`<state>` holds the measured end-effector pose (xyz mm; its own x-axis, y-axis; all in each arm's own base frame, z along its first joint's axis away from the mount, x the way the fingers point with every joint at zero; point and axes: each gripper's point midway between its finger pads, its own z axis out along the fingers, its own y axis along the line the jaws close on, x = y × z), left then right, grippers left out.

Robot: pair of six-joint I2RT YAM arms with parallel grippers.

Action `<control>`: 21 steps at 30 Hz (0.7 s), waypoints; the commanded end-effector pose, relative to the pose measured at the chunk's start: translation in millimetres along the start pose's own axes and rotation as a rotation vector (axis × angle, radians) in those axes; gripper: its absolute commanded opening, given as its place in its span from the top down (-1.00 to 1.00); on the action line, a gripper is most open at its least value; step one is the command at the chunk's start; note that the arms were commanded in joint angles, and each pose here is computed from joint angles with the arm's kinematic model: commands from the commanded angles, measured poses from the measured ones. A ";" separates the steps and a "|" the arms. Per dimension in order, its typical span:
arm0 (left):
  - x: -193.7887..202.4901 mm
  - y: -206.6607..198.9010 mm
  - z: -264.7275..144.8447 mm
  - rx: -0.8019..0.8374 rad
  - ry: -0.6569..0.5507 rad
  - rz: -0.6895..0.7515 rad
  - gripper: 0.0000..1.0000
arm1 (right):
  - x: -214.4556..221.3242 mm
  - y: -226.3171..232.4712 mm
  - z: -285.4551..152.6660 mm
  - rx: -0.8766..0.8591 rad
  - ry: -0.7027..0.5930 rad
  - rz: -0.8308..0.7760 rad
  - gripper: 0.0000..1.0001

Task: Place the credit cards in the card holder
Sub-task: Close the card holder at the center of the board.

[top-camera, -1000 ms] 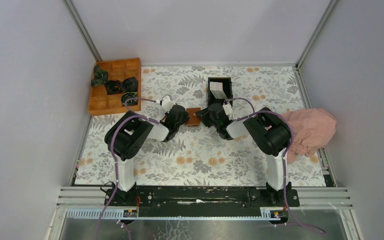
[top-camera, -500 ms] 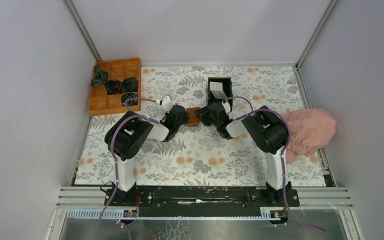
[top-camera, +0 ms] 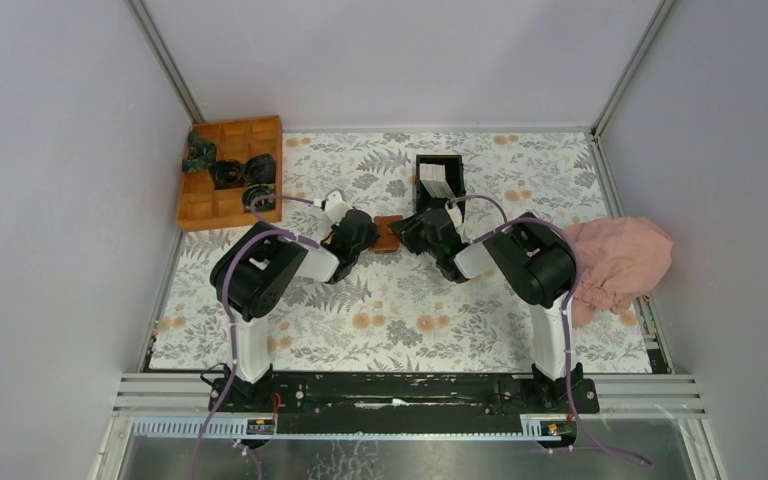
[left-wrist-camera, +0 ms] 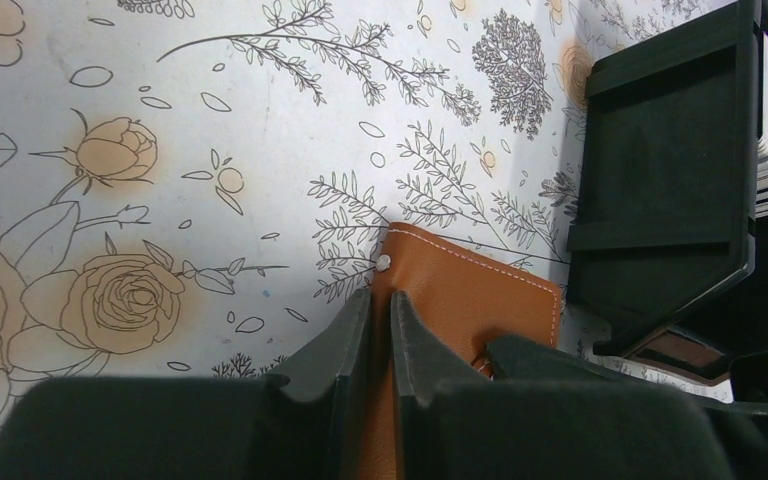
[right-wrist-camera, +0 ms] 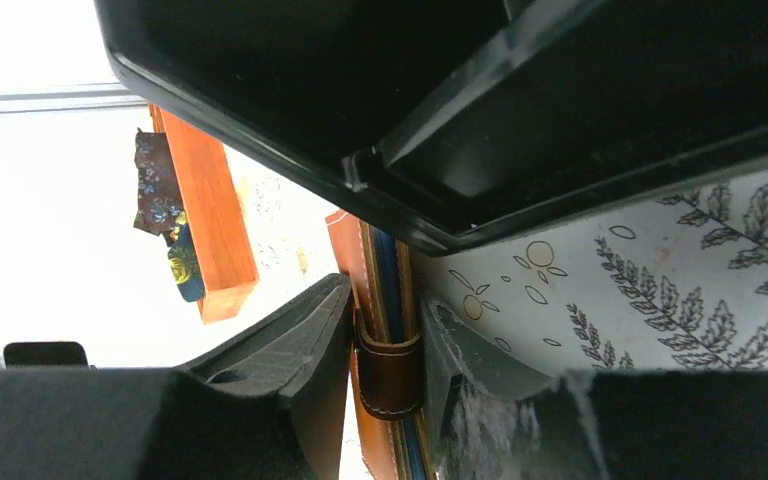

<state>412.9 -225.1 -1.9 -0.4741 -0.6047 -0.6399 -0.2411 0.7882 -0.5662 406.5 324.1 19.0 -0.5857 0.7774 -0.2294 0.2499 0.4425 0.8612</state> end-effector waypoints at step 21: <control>114.1 174.8 -64.3 -0.482 0.462 0.321 1.00 | 21.2 -35.0 -15.2 0.027 0.108 0.060 0.21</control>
<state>411.0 -229.8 -2.3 -0.4833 -0.5961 -0.6412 -0.2295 0.7931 -0.5642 396.1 318.2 19.6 -0.5898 0.7926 -0.1545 0.2537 0.3635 0.8964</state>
